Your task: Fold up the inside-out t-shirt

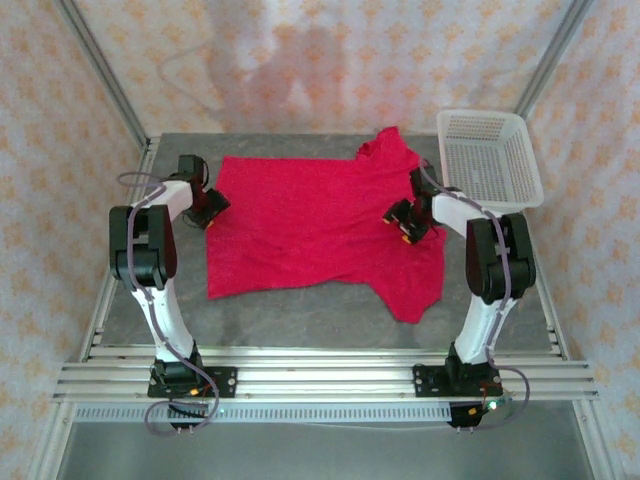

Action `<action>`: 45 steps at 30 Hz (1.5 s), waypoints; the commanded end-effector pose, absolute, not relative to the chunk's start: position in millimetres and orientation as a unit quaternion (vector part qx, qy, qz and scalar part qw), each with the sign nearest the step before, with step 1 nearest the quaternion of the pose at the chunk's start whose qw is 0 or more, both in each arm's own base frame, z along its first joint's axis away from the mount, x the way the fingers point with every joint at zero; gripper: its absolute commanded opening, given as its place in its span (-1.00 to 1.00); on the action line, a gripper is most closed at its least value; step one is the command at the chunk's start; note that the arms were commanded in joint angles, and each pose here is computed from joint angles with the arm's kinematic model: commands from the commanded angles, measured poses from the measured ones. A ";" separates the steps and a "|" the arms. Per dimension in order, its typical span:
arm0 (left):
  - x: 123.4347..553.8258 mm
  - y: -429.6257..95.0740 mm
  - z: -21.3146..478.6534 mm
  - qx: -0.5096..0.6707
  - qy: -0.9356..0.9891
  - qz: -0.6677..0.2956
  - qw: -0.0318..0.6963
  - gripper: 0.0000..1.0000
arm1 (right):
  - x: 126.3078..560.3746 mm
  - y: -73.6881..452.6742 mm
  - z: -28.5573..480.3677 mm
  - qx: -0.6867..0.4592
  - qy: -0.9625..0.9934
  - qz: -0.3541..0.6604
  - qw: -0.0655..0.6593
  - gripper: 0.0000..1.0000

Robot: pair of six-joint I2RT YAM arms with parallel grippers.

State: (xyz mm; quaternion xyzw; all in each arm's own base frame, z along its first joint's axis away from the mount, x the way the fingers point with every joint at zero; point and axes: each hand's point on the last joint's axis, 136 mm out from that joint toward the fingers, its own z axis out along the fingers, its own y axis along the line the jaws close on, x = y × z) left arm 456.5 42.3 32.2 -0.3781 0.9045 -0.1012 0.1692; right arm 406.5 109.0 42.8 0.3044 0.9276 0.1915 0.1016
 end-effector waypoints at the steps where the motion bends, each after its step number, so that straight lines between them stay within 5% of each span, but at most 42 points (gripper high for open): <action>1: 447.9 58.7 49.2 -0.373 0.910 -0.049 0.175 0.11 | 406.7 95.2 77.0 0.281 0.937 0.161 0.132 0.31; 9: 416.2 -5.4 134.5 -0.286 0.919 -0.057 0.264 0.12 | 382.1 61.1 76.2 0.280 0.946 0.102 0.126 0.32; 15: 371.6 -78.9 105.4 -0.256 0.924 -0.160 0.235 0.13 | 318.6 40.3 75.9 0.280 0.950 0.060 0.121 0.32; 26: 356.8 -68.7 71.3 -0.258 0.936 -0.135 0.200 0.14 | 207.3 23.8 58.4 0.305 0.948 0.033 0.078 0.32; 34: 354.2 -61.9 60.9 -0.270 0.935 -0.137 0.186 0.14 | 185.9 44.5 33.3 0.340 0.934 0.089 0.064 0.31; 37: 354.2 -51.0 50.0 -0.295 0.928 -0.143 0.177 0.13 | 195.4 46.3 25.5 0.351 0.928 0.092 0.081 0.11; 43: 356.3 -26.4 41.6 -0.322 0.922 -0.138 0.166 0.11 | 208.8 42.8 34.7 0.348 0.927 0.085 0.106 -0.90; 45: 357.6 -24.5 43.3 -0.318 0.924 -0.131 0.165 0.11 | 201.6 47.4 44.1 0.342 0.931 0.092 0.093 -1.00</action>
